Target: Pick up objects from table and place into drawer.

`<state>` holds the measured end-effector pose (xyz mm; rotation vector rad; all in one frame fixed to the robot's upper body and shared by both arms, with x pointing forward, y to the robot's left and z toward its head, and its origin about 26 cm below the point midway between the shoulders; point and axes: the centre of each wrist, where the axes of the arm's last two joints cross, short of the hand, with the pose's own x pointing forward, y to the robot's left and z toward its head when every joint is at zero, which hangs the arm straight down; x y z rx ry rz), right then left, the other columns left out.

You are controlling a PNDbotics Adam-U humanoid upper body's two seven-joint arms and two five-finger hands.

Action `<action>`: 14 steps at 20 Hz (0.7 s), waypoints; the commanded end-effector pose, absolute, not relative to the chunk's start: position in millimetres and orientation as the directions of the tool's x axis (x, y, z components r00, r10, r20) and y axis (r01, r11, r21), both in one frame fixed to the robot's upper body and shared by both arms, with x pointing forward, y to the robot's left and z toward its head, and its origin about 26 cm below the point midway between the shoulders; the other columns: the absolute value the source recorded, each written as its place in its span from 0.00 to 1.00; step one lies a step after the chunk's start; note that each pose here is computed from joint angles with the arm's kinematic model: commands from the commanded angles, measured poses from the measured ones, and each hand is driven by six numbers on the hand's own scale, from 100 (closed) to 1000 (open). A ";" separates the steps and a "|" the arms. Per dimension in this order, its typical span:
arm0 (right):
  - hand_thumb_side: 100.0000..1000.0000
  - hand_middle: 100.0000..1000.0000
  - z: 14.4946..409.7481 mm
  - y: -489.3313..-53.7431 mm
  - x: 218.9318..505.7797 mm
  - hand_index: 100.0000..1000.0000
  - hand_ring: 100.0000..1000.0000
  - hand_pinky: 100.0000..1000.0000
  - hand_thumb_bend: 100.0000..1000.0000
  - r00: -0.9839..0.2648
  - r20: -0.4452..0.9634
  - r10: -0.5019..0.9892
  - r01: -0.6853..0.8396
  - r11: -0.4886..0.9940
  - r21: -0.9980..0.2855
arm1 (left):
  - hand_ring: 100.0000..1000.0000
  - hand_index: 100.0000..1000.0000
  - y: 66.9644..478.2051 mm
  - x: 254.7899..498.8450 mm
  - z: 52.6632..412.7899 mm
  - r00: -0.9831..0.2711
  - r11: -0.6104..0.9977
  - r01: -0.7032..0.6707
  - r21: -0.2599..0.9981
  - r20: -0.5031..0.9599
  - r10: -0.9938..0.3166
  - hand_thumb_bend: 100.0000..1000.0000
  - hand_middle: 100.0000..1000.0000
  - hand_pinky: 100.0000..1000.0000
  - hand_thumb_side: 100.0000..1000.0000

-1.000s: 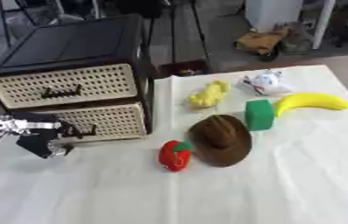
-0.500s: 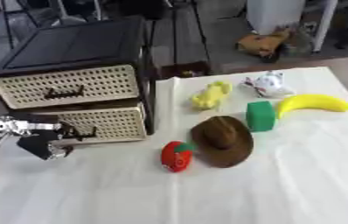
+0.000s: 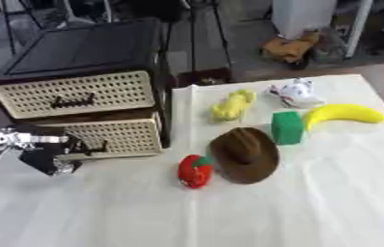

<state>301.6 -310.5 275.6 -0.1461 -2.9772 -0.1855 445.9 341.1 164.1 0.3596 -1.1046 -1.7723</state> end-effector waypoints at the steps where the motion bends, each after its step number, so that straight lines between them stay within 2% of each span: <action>1: 1.00 0.72 283.1 -312.5 297.4 0.80 0.78 0.66 0.00 -0.986 0.134 0.099 0.114 0.987 0.109 | 0.00 0.63 341.9 444.1 175.6 -0.589 -0.259 0.590 0.765 0.188 -0.786 0.00 0.00 0.00 0.50; 14: 1.00 0.72 281.1 -312.7 297.3 0.80 0.77 0.66 0.00 -0.985 0.141 0.100 0.115 0.987 0.108 | 0.00 0.62 327.1 436.5 176.3 -0.625 -0.320 0.570 0.757 0.147 -0.767 0.00 0.00 0.00 0.46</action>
